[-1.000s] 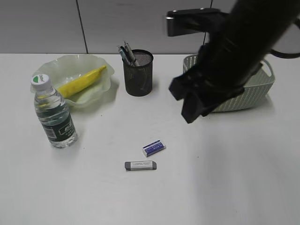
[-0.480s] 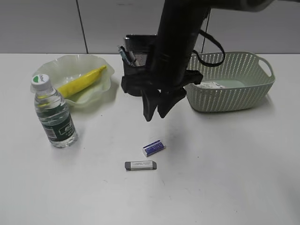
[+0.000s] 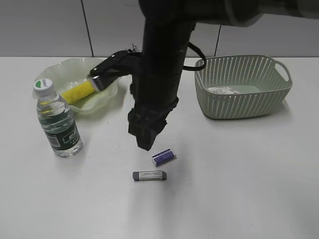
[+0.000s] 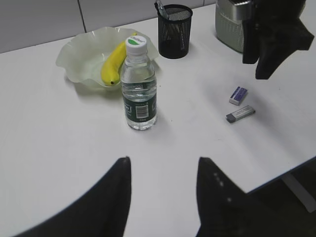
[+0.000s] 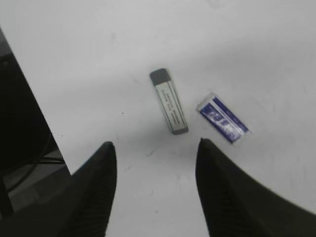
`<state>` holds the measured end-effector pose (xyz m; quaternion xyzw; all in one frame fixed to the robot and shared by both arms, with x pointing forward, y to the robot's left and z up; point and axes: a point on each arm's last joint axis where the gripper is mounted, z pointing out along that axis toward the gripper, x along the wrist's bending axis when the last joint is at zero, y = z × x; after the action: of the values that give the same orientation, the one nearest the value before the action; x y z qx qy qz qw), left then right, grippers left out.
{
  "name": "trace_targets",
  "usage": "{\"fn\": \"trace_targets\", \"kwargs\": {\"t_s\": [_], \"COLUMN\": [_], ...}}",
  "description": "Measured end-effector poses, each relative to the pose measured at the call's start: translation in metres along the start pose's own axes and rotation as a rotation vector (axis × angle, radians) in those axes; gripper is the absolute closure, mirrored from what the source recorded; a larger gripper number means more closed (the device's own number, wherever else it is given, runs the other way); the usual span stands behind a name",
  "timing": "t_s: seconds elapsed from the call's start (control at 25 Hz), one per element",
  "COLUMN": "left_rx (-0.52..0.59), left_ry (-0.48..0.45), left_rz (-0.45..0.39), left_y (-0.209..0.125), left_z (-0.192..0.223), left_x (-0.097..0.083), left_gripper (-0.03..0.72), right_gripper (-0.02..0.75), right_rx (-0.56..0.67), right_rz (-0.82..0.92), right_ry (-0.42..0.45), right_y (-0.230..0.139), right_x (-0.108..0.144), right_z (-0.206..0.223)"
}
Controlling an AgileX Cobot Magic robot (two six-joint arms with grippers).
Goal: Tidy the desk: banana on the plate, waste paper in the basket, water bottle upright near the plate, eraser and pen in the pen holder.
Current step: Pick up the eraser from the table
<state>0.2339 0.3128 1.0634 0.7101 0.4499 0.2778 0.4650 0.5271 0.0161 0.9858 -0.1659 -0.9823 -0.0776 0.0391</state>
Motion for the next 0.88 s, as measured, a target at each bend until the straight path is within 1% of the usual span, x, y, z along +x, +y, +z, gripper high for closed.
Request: {"fn": "trace_targets", "kwargs": {"t_s": [0.08, 0.2, 0.64, 0.76, 0.88], "left_rx": [0.000, 0.000, 0.000, 0.000, 0.000], "left_ry": [0.000, 0.000, 0.000, 0.000, 0.000], "left_rz": [0.000, 0.000, 0.000, 0.000, 0.000], "left_y": [0.000, 0.000, 0.000, 0.000, 0.000], "left_z": [0.000, 0.000, 0.000, 0.000, 0.000], "left_x": [0.000, 0.000, 0.000, 0.000, 0.000], "left_gripper": [0.364, 0.368, 0.372, 0.374, 0.374], "right_gripper": [0.322, 0.322, 0.322, 0.328, 0.333], "right_rx": [-0.009, -0.020, 0.027, 0.032, 0.050], "right_rz": [-0.103, -0.169, -0.207, -0.210, -0.225], "right_ry": [0.002, 0.004, 0.027, 0.030, 0.009], "right_y": [0.005, 0.009, 0.014, 0.014, 0.013], "right_x": [0.009, 0.011, -0.002, -0.002, -0.005], "right_z": [0.002, 0.010, 0.070, 0.074, 0.078]}}
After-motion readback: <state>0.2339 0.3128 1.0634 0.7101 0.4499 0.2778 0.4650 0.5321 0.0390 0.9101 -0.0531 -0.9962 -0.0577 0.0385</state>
